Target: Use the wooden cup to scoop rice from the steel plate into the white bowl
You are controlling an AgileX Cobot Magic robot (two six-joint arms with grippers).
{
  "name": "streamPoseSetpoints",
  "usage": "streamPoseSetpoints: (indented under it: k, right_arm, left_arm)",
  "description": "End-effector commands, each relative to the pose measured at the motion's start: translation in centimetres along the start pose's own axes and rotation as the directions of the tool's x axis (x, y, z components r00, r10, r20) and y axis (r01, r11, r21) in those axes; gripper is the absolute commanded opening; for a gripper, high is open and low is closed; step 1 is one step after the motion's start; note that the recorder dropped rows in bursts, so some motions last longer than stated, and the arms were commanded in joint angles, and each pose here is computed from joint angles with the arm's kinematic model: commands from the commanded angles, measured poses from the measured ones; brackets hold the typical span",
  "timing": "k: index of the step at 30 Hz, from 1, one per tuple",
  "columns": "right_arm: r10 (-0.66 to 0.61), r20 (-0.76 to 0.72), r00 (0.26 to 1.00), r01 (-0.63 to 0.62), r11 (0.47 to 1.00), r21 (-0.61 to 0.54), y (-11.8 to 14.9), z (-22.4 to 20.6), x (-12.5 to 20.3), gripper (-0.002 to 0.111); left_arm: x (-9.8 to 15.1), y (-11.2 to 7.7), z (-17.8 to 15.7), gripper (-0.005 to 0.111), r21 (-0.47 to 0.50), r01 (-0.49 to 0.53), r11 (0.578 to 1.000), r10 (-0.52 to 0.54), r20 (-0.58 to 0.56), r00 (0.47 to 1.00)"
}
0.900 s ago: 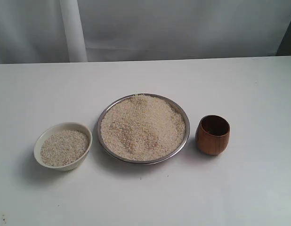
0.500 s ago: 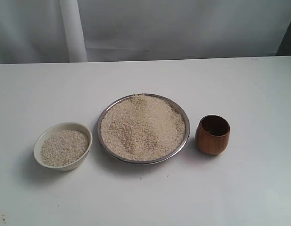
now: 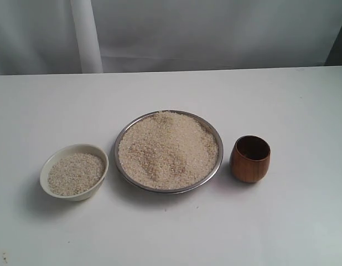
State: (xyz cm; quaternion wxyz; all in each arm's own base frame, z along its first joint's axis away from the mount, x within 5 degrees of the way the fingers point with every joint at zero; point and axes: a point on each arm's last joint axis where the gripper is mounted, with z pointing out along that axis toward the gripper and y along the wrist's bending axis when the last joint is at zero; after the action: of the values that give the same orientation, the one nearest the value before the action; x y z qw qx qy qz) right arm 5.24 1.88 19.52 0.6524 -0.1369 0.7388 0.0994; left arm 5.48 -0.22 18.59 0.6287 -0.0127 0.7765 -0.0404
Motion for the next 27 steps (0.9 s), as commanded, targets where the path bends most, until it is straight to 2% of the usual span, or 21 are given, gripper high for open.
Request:
streamPoseSetpoints:
  k: [1,9,14,21,24,27]
  right_arm:
    - [0.006,-0.009,1.000,-0.006,1.000,0.007,-0.1,0.1,-2.0,0.000]
    - [-0.075,-0.186,0.980,0.077,0.997,0.005,-0.6,4.7,-7.4,0.000]
    - [-0.053,-0.155,0.986,0.053,0.999,-0.003,-0.6,9.7,-9.7,0.000]
    - [-0.064,-0.156,0.986,0.056,0.997,-0.053,0.6,14.9,-7.5,0.000]
    - [-0.022,-0.195,0.980,0.012,0.998,-0.055,0.9,16.3,-5.8,0.000]
    - [-0.016,-0.151,0.988,0.008,0.999,-0.052,0.9,16.6,-4.2,0.000]
  left_arm:
    - [-0.1,0.0,0.0,0.000,0.006,0.006,1.000,-0.006,0.009,1.000]
    - [-0.1,0.0,0.0,0.000,0.006,0.006,1.000,-0.006,0.009,1.000]
    - [-0.1,0.0,0.0,0.000,0.006,0.008,1.000,-0.008,0.009,1.000]
    - [-0.1,0.0,0.0,0.000,0.006,0.008,1.000,-0.008,0.009,1.000]
    - [-0.1,0.0,0.0,0.000,0.006,0.008,1.000,-0.008,0.009,1.000]
    - [-0.1,0.0,0.0,0.000,0.006,0.008,1.000,-0.008,0.009,1.000]
